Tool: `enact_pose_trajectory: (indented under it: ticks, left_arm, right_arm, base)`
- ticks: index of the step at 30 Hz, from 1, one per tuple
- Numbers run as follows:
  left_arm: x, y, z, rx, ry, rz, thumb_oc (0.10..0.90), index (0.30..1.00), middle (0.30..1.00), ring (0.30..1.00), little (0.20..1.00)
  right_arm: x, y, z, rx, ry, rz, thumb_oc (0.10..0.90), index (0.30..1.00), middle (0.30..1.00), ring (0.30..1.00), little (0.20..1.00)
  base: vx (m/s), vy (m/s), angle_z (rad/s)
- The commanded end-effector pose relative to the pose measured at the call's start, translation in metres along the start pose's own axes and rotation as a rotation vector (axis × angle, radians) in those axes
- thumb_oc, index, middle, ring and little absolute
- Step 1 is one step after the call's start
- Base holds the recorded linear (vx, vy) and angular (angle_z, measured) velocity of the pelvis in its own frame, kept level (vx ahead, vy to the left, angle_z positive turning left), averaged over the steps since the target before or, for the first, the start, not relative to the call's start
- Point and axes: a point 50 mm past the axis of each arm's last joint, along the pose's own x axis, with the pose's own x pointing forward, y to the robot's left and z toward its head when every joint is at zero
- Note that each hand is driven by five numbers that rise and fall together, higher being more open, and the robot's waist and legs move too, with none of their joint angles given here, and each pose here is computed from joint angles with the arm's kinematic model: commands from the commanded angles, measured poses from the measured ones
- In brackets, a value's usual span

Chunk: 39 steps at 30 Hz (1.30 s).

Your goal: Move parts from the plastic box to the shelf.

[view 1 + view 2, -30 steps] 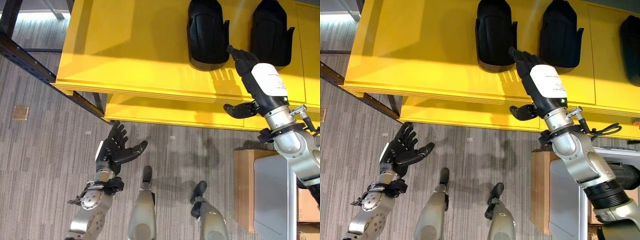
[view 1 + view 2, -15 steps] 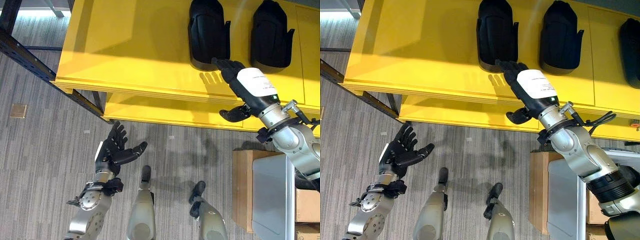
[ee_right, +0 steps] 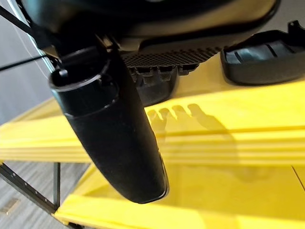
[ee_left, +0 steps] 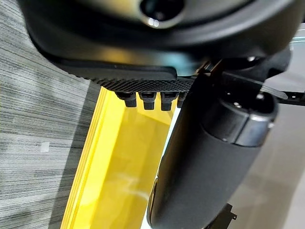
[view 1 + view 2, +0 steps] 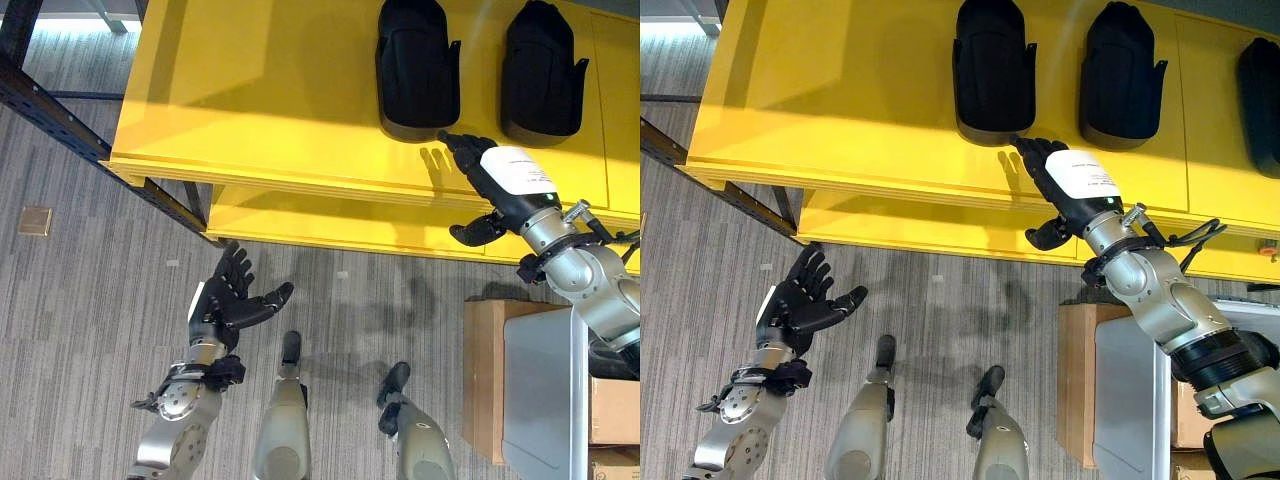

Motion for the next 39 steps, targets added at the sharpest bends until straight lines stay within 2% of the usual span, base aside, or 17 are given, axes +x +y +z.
enact_pose_trajectory:
  ticks: [1,21,39]
  left_arm:
    - [-0.006,-0.003,0.034,0.046,-0.172,-0.066,0.900,1.000,1.000,1.000,1.000]
    - [-0.005,-0.004,0.037,0.029,-0.194,-0.072,0.900,1.000,1.000,1.000,1.000]
    - [-0.004,-0.004,0.040,0.017,-0.208,-0.066,0.900,1.000,1.000,1.000,1.000]
  right_arm:
    - [0.022,-0.039,0.016,-0.009,-0.076,-0.134,0.900,1.000,1.000,1.000,1.000]
    - [0.047,-0.053,0.019,-0.121,-0.064,-0.107,0.900,1.000,1.000,1.000,1.000]
    - [0.060,-0.062,0.027,-0.154,-0.069,-0.121,0.900,1.000,1.000,1.000,1.000]
  base:
    - [0.00,0.000,0.00]
    - [0.00,0.000,0.00]
    - [0.00,0.000,0.00]
